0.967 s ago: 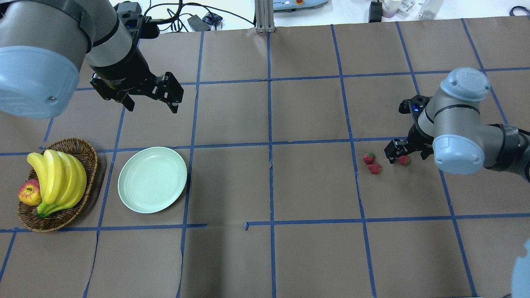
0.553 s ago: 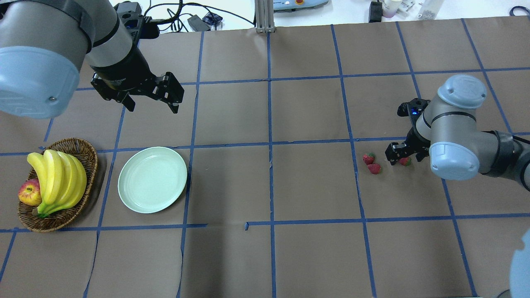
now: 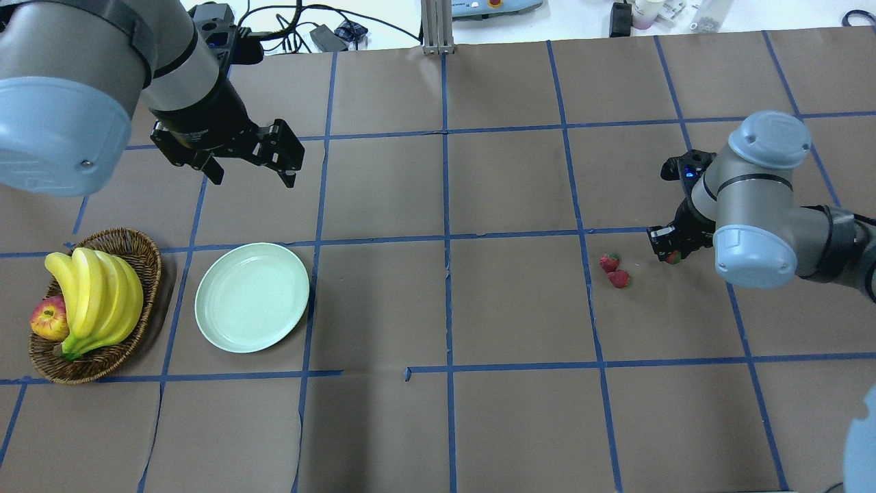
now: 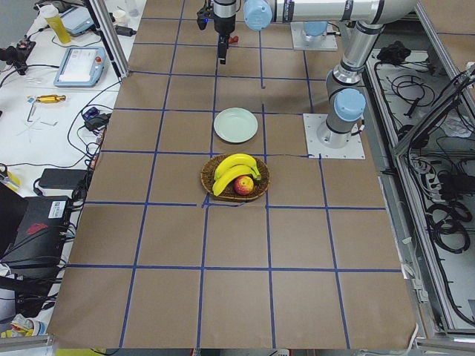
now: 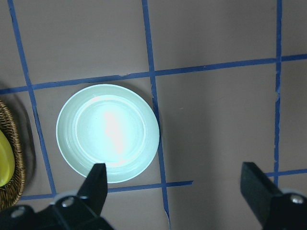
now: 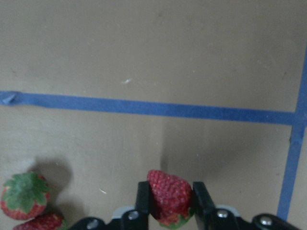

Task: Collect all strawberries into plate
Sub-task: 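Lower the right gripper onto the lone strawberry and close on it, then carry the strawberry toward the plate and release it mid-table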

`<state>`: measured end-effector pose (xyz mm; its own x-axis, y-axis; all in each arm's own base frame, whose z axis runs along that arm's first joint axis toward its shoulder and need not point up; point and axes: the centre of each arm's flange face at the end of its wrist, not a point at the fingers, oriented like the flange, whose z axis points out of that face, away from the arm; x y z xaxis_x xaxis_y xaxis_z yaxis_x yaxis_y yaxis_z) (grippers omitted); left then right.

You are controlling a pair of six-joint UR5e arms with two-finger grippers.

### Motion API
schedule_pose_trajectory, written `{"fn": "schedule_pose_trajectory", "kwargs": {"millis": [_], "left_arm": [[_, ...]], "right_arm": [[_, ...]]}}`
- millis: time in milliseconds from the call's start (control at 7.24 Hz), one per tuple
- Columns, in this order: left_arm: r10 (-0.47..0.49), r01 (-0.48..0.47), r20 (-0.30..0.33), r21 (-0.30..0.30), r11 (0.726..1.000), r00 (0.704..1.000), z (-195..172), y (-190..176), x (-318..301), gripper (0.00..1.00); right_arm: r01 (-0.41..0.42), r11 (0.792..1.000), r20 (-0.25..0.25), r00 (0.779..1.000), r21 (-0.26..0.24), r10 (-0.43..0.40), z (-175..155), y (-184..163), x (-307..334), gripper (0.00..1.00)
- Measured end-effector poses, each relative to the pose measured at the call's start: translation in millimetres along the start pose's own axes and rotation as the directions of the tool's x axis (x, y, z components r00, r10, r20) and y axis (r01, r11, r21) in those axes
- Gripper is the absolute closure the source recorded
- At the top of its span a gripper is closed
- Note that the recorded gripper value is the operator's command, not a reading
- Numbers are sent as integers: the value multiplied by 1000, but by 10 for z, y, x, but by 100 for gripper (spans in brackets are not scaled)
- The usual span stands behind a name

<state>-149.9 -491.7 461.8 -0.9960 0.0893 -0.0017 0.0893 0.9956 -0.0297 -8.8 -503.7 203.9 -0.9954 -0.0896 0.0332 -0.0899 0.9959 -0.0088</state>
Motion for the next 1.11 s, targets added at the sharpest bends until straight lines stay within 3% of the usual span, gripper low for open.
{"fn": "schedule_pose_trajectory", "kwargs": {"millis": [276,553,829,1106], "left_arm": [[0,0,-2,2,1000,1000,-10,6,2,0],[0,0,-2,4,1000,1000,-20,7,3,0],[0,0,-1,3,1000,1000,-16,8,2,0],[0,0,0,3,1000,1000,-16,9,0,0]], "right_arm": [[6,999,5,1000,41,-7,-426,-330,-633,100],[-114,993,41,993,29,113,-676,-439,-1668,100],[-192,981,85,978,13,190,-713,-316,-2668,100],[-220,976,91,972,5,219,-495,-199,-3496,100]]}}
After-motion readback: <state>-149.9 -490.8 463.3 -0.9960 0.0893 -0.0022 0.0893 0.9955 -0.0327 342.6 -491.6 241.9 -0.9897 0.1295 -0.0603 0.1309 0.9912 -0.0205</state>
